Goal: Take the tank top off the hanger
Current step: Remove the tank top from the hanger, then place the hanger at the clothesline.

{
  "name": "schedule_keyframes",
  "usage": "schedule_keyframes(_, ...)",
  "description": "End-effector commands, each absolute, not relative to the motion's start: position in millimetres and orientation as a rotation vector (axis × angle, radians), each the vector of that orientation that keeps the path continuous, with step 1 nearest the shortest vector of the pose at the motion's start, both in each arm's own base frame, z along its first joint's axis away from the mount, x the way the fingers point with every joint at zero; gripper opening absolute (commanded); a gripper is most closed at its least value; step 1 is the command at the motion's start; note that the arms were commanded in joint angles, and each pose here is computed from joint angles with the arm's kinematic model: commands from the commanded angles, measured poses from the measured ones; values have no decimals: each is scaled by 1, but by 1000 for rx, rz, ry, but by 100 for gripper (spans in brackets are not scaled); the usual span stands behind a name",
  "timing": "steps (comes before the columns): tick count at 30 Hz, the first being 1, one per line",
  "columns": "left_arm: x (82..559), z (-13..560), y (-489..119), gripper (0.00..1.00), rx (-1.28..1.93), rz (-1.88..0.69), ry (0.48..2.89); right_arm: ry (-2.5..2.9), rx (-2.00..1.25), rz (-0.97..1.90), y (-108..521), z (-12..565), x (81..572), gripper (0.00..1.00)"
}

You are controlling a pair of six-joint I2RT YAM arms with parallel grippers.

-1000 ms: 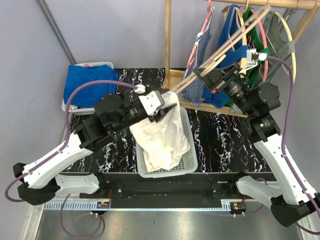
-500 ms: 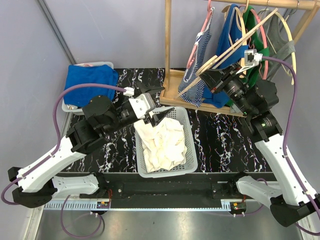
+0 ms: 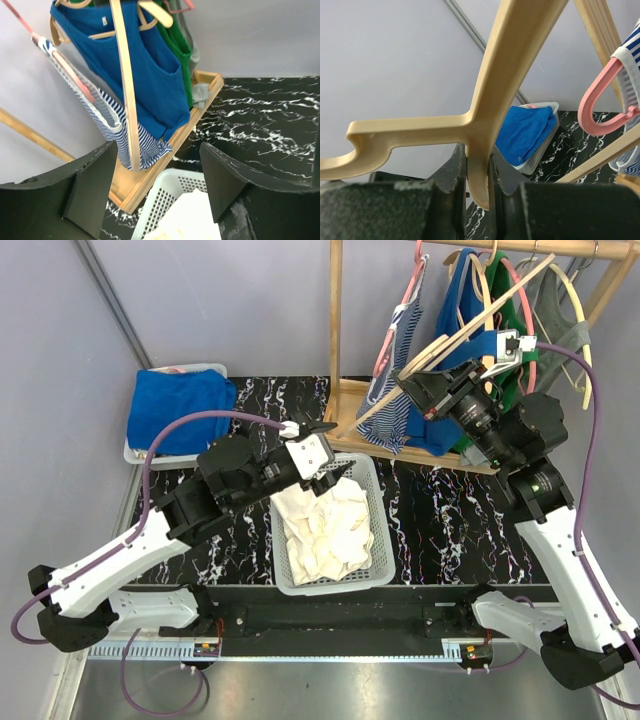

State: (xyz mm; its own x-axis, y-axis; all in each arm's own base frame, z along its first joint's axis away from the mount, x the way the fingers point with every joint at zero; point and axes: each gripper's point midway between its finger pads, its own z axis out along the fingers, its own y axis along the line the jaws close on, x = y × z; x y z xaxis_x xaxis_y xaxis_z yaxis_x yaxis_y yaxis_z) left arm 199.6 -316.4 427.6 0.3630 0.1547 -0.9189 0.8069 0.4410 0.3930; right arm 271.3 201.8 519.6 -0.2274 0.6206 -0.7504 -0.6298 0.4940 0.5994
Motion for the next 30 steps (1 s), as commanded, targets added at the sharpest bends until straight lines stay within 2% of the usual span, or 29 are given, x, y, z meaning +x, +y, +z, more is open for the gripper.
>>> schedule_keyframes(1,209,457,-310,73,949,-497,1071,1320,12,1234,200,548,253,3)
schedule_keyframes(9,220,471,-314,71,922,-448,1043,1356,48,1326,207,543,250,1)
schedule_keyframes(13,211,452,-325,67,1010,-493,1055,1342,52,1351,205,552,241,1)
schedule_keyframes(15,209,448,-327,60,1029,-504,1055,1362,51,1351,206,551,241,0)
schedule_keyframes(16,208,446,-328,52,1040,-506,1054,1357,50,1349,205,554,239,0)
schedule_keyframes(17,208,447,-327,32,1039,-506,1053,1358,51,1349,205,554,239,0)
schedule_keyframes(20,206,451,-326,7,1050,-502,1046,1359,59,1336,203,552,239,0)
schedule_keyframes(22,203,452,-327,0,1067,-513,1044,1359,58,1337,203,552,239,0)
schedule_keyframes(27,196,452,-328,0,1092,-545,1042,1368,56,1348,207,552,243,2)
schedule_keyframes(29,193,460,-326,0,1092,-551,1029,1367,51,1344,207,552,243,12)
schedule_keyframes(30,192,464,-324,0,1086,-552,1029,1366,35,1347,208,552,242,22)
